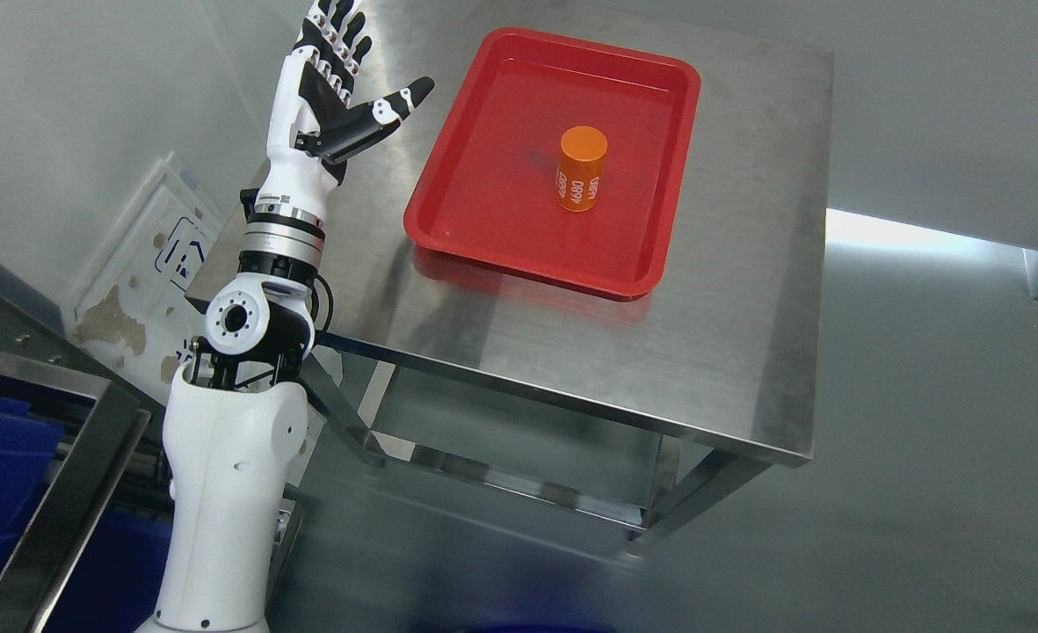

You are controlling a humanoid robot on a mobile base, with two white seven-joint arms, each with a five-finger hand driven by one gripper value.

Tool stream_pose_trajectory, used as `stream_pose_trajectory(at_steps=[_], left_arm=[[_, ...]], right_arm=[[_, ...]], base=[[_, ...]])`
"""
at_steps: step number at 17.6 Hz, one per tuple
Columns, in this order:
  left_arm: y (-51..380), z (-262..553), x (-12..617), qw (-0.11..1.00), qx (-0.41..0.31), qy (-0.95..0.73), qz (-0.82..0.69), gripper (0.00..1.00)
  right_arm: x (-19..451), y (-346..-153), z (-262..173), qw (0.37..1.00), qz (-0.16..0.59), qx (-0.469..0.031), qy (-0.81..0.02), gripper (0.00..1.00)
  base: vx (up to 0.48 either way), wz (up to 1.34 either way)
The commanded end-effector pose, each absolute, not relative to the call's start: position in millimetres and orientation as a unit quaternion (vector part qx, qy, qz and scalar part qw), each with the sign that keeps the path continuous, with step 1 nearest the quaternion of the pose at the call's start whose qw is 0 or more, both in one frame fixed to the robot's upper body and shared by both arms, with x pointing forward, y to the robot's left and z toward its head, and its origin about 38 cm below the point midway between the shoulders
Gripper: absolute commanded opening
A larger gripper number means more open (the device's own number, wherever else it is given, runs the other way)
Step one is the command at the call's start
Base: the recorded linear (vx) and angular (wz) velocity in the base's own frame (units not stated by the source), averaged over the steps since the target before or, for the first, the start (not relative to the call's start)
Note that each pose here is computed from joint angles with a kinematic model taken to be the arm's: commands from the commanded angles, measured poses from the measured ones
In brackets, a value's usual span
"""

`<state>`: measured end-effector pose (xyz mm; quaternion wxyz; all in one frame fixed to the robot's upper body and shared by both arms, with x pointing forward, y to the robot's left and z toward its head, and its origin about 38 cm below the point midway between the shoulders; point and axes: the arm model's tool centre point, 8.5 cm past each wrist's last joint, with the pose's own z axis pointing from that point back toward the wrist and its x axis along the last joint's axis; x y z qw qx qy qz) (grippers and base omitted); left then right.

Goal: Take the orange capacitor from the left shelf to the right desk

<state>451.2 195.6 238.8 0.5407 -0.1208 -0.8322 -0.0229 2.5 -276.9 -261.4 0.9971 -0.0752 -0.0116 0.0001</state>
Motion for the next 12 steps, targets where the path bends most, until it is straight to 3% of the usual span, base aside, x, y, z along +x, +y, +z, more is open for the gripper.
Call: stream_pose_trajectory(at_steps=[1, 12], left_arm=[[225.6, 216.0, 414.0, 0.525, -0.098, -0.845, -0.029, 1.00], [220.5, 196.1, 402.6, 0.533, -0.105, -0.840, -0.012, 1.00]], right_arm=[[-6.5, -288.4, -260.4, 0.996, -0.007, -0.085, -0.009, 1.00], [-6.5, -288.3, -260.4, 0.996, -0.007, -0.084, -0.009, 1.00]], base=[[0.000, 0.00], [0.000, 0.00]])
